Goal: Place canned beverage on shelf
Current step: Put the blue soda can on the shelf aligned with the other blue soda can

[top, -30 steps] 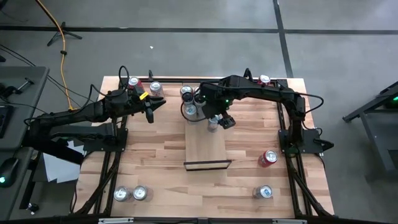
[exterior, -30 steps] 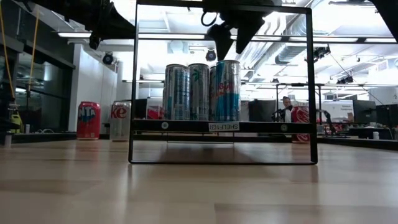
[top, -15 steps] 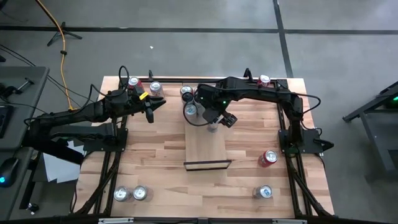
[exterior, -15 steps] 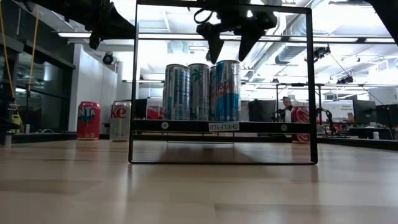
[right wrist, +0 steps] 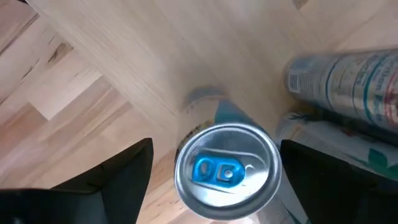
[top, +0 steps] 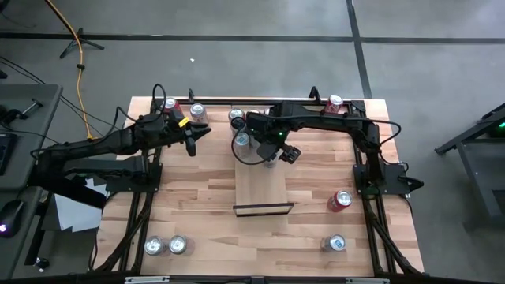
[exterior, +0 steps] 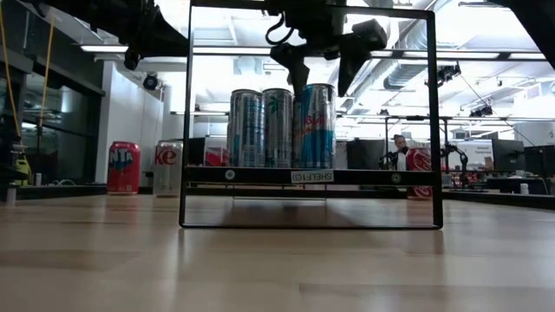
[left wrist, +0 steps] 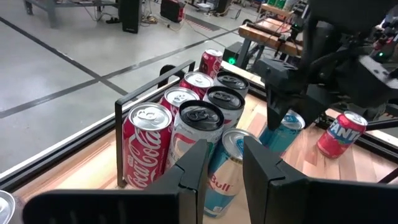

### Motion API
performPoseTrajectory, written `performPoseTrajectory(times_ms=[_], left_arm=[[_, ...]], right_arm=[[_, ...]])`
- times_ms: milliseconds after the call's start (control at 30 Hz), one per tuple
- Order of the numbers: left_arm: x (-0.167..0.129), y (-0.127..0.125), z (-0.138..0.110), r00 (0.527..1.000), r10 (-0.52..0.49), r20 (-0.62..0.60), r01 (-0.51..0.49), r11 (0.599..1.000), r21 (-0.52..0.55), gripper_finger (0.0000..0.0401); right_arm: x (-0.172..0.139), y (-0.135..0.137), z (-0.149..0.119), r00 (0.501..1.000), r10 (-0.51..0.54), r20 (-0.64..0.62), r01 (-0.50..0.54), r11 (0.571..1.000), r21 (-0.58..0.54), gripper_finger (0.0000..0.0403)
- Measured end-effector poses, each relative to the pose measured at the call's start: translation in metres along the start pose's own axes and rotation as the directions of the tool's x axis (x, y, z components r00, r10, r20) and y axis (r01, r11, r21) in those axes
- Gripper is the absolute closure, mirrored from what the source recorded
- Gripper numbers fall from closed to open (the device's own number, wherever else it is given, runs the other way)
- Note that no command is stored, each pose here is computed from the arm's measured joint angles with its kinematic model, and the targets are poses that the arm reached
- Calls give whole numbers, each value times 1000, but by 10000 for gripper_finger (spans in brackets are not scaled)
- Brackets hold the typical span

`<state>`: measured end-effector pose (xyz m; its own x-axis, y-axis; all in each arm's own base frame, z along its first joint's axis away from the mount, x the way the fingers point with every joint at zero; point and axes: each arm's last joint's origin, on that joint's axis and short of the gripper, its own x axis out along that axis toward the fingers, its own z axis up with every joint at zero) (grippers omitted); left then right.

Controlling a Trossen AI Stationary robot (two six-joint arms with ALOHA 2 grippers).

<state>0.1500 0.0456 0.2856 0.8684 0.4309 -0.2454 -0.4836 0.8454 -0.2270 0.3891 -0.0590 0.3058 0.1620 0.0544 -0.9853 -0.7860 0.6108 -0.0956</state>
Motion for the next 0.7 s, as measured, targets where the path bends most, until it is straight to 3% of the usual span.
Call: performPoseTrajectory(times_ms=[233,500,700], left_arm=[[8,-1,-4,999,10,-34,-9,1000,6,348],[13,-1,-5,999,11,-41,-13,999,-34,348],[10,-3,3,999,-21,31,22,999,-34,348]], right_arm=[[0,0,0,1000,-10,-20,10,1000,12,84],[0,2,3,997,-35,-64,38,999,36,176],[0,1,2,996,-47,-80,68,958,280,180]])
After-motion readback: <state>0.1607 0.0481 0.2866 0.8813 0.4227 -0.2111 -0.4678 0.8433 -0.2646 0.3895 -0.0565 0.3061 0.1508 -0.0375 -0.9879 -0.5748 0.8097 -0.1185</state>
